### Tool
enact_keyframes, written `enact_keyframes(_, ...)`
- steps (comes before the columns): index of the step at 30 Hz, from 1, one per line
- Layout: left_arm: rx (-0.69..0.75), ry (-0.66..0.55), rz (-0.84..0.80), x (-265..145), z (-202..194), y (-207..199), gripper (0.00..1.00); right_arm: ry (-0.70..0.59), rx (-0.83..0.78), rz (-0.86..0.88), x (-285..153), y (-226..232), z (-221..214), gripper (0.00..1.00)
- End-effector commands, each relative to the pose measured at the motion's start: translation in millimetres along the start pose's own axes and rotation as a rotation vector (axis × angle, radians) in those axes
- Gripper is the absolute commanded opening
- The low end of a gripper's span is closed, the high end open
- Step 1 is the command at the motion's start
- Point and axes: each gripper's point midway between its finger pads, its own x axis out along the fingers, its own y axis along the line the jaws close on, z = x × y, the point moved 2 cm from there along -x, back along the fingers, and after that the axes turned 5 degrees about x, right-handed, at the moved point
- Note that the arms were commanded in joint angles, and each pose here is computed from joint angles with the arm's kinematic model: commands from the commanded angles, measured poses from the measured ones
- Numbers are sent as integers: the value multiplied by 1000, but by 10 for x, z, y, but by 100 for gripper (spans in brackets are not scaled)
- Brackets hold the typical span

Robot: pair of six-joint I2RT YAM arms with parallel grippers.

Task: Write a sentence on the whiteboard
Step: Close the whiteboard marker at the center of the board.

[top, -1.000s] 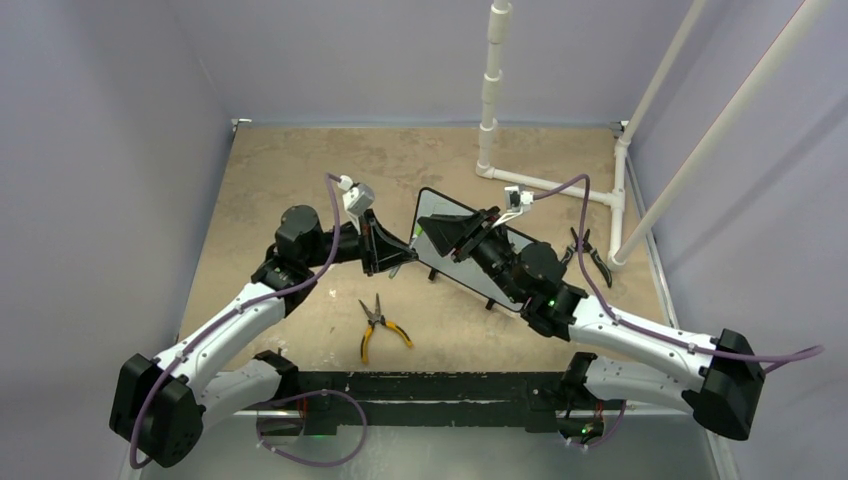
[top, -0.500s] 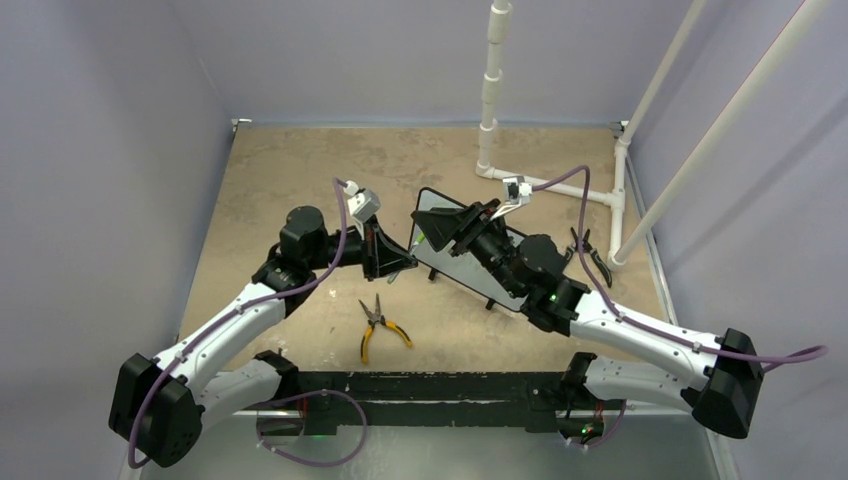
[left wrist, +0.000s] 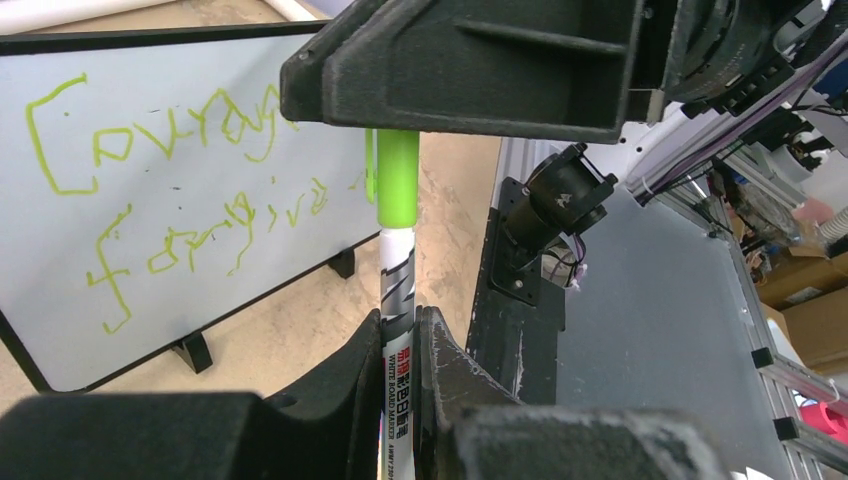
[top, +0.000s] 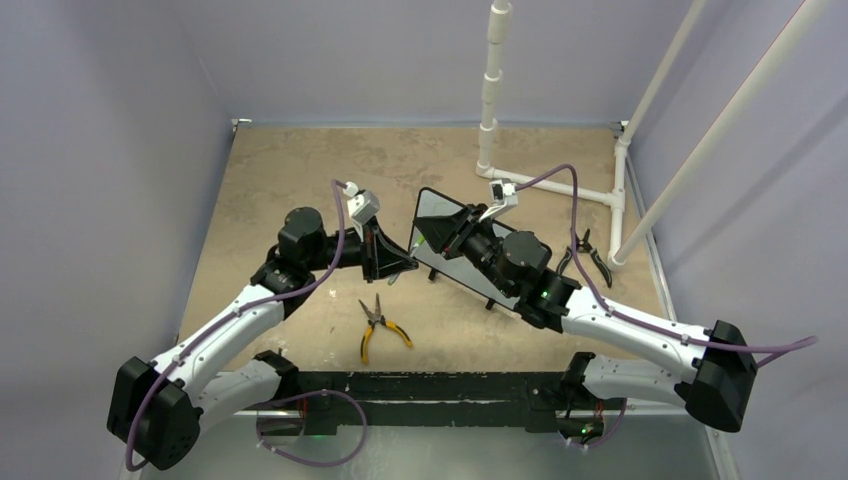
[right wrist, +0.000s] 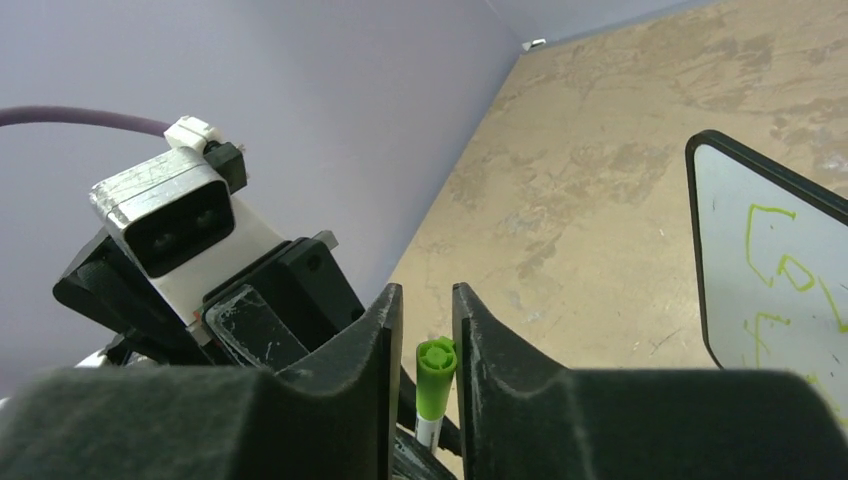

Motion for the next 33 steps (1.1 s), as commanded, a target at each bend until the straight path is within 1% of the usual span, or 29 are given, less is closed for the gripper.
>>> enact_keyframes(1, 70, -46, -14, -2, 212, -80, 0, -18, 44, 66, -35, 174, 74, 20)
enact_keyframes(5, 76, -59, 9, -10, 249, -61, 0, -2, 38, 53, -24, 134, 23, 1)
enact_keyframes(6, 77, -64, 18, -13, 259, -52, 0, -2, 38, 50, -23, 120, 17, 0)
enact_keyframes(10, 87, -100, 46, -37, 334, -48, 0, -16, 15, 36, 0, 69, 15, 0)
enact_keyframes(15, 110, -138, 43, -60, 413, -88, 0, 39, 3, 39, 5, -4, -147, 0)
enact_keyframes(20, 124, -152, 46, -75, 449, -103, 0, 102, 5, 54, -27, -51, -306, 0)
enact_keyframes(25, 138, -155, -2, -75, 453, -179, 0, 189, -11, 66, -63, -79, -480, 0)
enact_keyframes(33, 150, -173, 11, -86, 490, -173, 0, 305, -6, 77, -174, -83, -727, 0)
